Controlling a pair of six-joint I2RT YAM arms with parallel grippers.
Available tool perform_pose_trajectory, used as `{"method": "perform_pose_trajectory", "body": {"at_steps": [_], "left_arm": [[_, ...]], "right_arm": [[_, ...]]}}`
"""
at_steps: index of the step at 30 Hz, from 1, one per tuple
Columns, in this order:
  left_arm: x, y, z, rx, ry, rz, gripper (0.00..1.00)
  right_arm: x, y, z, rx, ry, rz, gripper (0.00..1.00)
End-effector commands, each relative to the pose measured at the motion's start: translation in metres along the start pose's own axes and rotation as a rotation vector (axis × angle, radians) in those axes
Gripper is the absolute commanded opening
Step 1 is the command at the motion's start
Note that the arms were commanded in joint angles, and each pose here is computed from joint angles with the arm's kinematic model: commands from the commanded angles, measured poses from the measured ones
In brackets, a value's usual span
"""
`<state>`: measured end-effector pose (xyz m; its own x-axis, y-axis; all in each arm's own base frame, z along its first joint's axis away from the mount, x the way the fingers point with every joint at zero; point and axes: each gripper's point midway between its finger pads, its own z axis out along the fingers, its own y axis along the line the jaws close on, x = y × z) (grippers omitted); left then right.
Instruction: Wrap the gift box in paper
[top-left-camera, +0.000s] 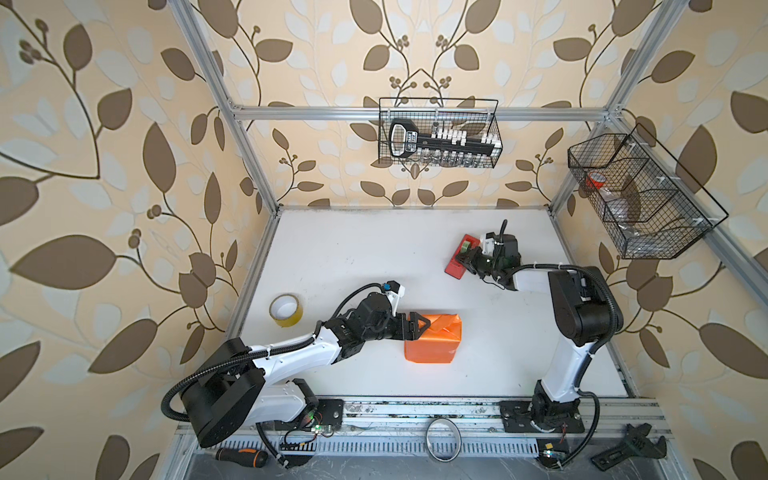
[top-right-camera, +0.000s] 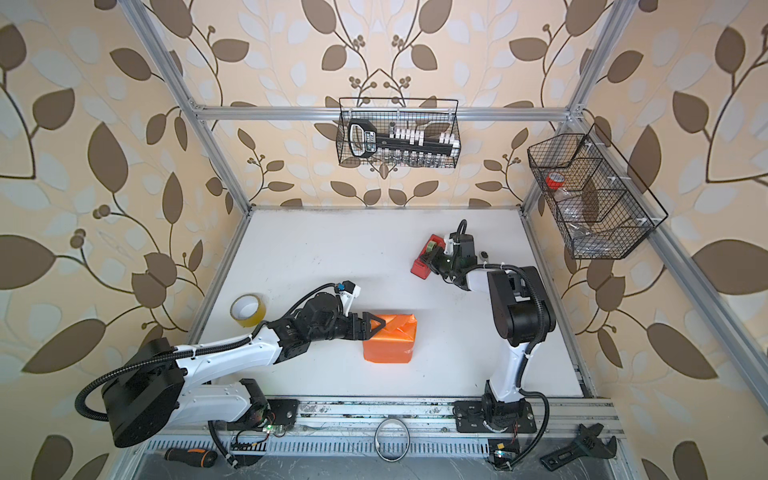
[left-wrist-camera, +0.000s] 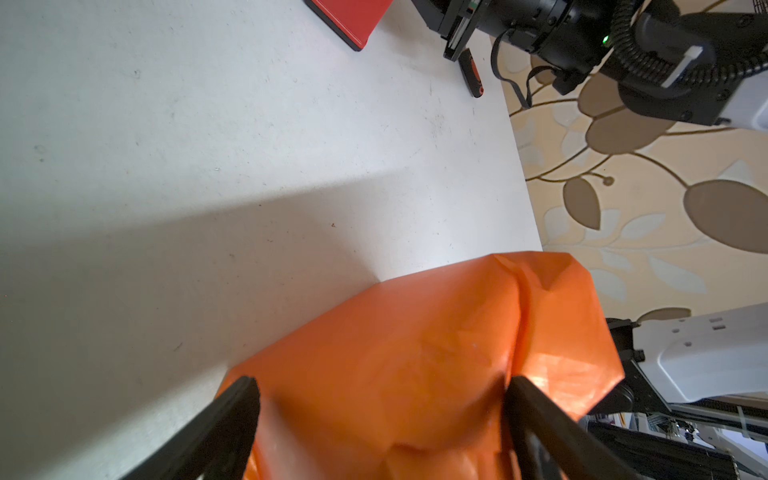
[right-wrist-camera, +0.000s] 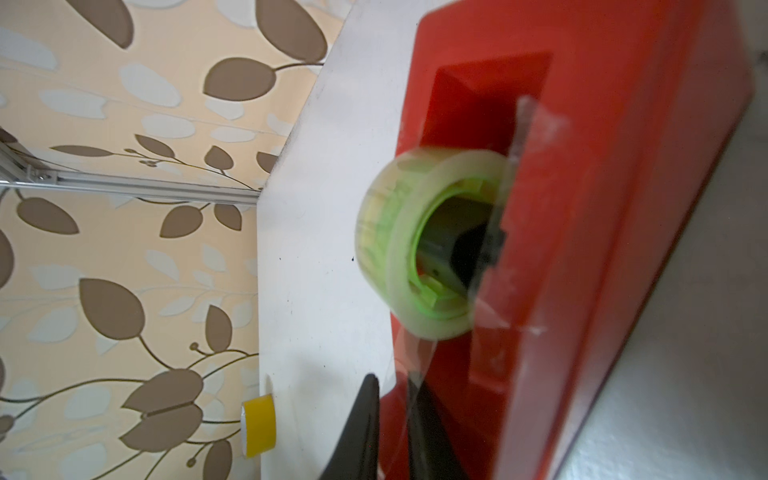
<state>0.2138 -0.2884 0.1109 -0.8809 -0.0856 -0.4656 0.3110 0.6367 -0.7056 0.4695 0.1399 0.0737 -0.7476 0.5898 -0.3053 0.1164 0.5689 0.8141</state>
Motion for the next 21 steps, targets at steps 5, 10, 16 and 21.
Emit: {"method": "perform_pose_trajectory", "body": {"at_steps": [5,10,16,21], "left_arm": [[0.047,0.053,-0.002,-0.202,0.158,-0.005,0.93],[0.047,0.055,-0.002,-0.206,0.162,-0.002,0.92],[0.048,0.056,-0.001,-0.212,0.165,0.001,0.92],[0.048,0.056,-0.001,-0.213,0.164,0.002,0.92]], "right_arm": [[0.004,0.000,0.002,-0.051,-0.005,0.097,0.06],[-0.004,0.017,-0.001,-0.122,-0.027,0.130,0.00],[-0.015,0.042,-0.011,-0.196,-0.055,0.142,0.00],[-0.017,0.057,-0.020,-0.233,-0.059,0.137,0.00]]}}
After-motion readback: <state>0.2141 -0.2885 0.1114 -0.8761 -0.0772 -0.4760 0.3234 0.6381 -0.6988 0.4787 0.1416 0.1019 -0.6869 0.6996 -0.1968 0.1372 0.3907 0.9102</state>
